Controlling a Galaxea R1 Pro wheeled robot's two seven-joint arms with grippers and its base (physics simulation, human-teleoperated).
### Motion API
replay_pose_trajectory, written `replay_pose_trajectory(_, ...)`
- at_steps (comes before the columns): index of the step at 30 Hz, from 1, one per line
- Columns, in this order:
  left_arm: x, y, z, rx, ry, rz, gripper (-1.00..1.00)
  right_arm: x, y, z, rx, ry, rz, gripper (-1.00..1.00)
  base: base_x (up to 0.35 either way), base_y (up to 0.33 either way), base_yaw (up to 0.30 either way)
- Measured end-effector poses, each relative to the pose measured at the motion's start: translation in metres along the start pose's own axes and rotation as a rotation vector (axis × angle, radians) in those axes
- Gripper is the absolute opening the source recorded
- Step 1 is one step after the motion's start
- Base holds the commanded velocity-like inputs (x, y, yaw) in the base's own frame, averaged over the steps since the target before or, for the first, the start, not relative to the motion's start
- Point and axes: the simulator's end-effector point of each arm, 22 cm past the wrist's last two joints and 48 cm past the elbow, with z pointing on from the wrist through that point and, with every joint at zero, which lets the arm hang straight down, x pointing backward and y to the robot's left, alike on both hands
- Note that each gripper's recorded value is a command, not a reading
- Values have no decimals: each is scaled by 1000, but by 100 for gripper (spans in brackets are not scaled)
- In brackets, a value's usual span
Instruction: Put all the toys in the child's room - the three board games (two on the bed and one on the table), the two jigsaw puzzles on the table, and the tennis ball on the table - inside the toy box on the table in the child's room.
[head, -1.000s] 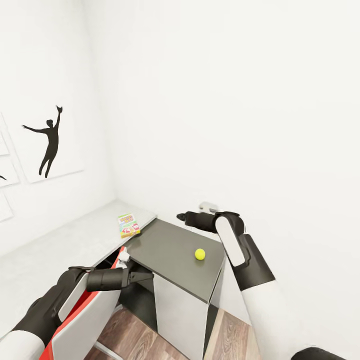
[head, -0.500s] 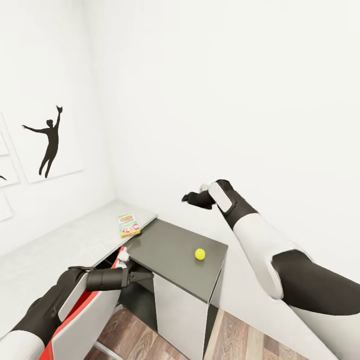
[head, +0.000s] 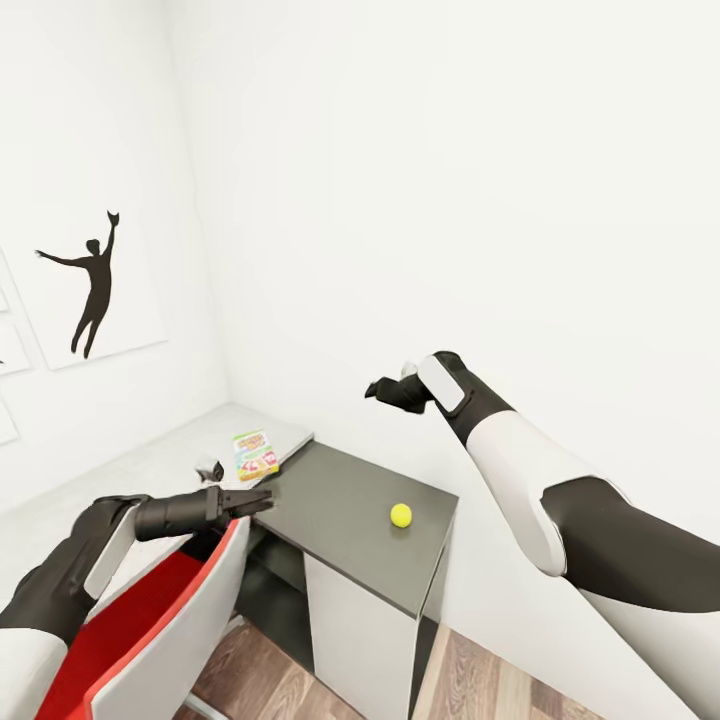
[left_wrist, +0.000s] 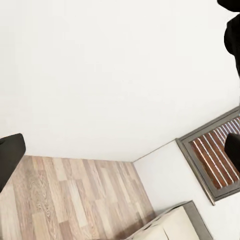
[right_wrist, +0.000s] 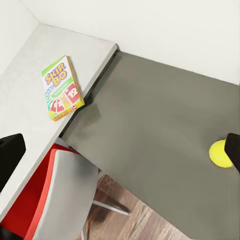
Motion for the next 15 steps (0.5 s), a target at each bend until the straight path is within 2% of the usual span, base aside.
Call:
replay_pose_trajectory(4, -45, -16, -23, -15, -53, 50, 100, -2, 2, -1, -6, -7, -3, 100, 90, 0, 0)
replay_pose_trajectory(9, -73, -24, -31, -25, -82, 81, 100, -3, 3, -1, -8, -10, -2, 100, 22, 0, 38)
replay_pose_trajectory(12, -86, -23, -35, -30, -100, 73, 100, -5, 3, -1, -8, -20, 1, 100, 5, 0, 155)
replay_pose_trajectory(15, -99, -13, -41, -41, -128, 37, 100, -7, 3, -1, -9, -29, 3, 100, 2, 0, 235)
